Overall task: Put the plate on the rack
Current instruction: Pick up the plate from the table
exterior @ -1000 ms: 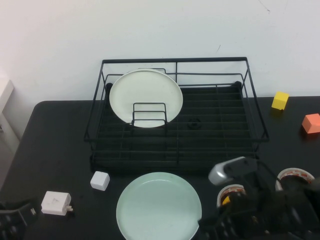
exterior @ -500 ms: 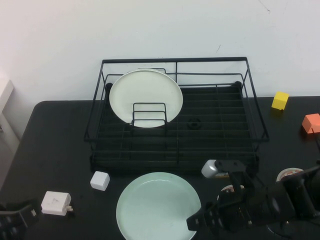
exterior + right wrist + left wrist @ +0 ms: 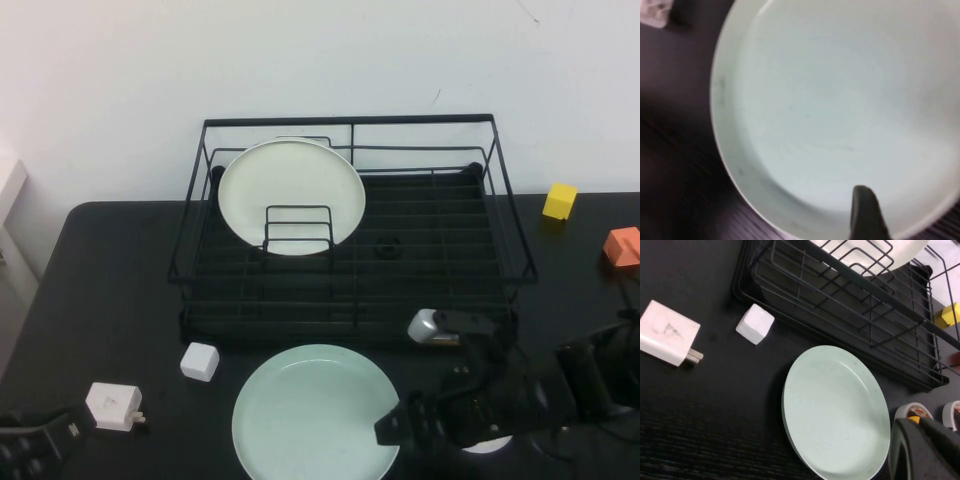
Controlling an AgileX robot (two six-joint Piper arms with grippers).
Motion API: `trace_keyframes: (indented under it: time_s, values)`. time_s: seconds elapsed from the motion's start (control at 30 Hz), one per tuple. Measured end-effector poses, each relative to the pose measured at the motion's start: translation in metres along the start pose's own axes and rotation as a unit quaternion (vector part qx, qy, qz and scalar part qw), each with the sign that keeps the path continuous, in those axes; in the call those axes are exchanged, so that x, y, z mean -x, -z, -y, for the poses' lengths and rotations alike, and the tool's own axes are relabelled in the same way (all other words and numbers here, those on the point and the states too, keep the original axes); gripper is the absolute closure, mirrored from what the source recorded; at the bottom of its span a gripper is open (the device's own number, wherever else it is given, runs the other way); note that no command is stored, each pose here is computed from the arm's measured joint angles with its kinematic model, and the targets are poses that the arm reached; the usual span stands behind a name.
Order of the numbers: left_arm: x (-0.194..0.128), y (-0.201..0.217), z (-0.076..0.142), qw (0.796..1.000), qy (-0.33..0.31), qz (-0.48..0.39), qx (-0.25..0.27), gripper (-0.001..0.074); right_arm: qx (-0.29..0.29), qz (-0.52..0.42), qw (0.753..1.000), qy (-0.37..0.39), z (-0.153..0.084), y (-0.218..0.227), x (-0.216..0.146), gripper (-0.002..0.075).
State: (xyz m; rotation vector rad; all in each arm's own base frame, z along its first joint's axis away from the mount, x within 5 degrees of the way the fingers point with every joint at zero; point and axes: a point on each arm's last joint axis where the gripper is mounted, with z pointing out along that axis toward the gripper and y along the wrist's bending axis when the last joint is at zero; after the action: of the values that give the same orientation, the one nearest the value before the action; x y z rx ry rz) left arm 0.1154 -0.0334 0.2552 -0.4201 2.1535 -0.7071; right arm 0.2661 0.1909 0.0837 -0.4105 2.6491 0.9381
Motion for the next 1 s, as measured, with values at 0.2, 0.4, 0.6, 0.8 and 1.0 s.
trace_keyframes:
  time_s: [0.2,0.4,0.6,0.8,1.0]
  values:
    - [0.000,0.000,0.001,1.000,0.005,-0.001,-0.004,0.0738,0.011,-0.007,1.000,-0.023,0.006,-0.019,0.008,0.0344]
    - [0.000,0.000,0.001,1.000,0.007,-0.001,-0.005,0.0738,0.012,-0.006,0.999,-0.038,0.008,-0.026,0.013,0.0343]
    - [-0.001,0.000,0.002,1.000,0.004,-0.004,-0.009,0.0738,-0.014,-0.003,0.999,-0.043,0.014,-0.028,0.013,0.0343]
    - [-0.001,0.000,0.003,1.000,0.004,-0.004,-0.011,0.0738,-0.026,0.003,0.998,-0.054,0.018,-0.033,0.018,0.0343]
    - [-0.001,0.000,0.003,1.000,0.001,-0.003,-0.011,0.0738,-0.010,-0.001,0.997,-0.071,0.018,-0.040,0.021,0.0354]
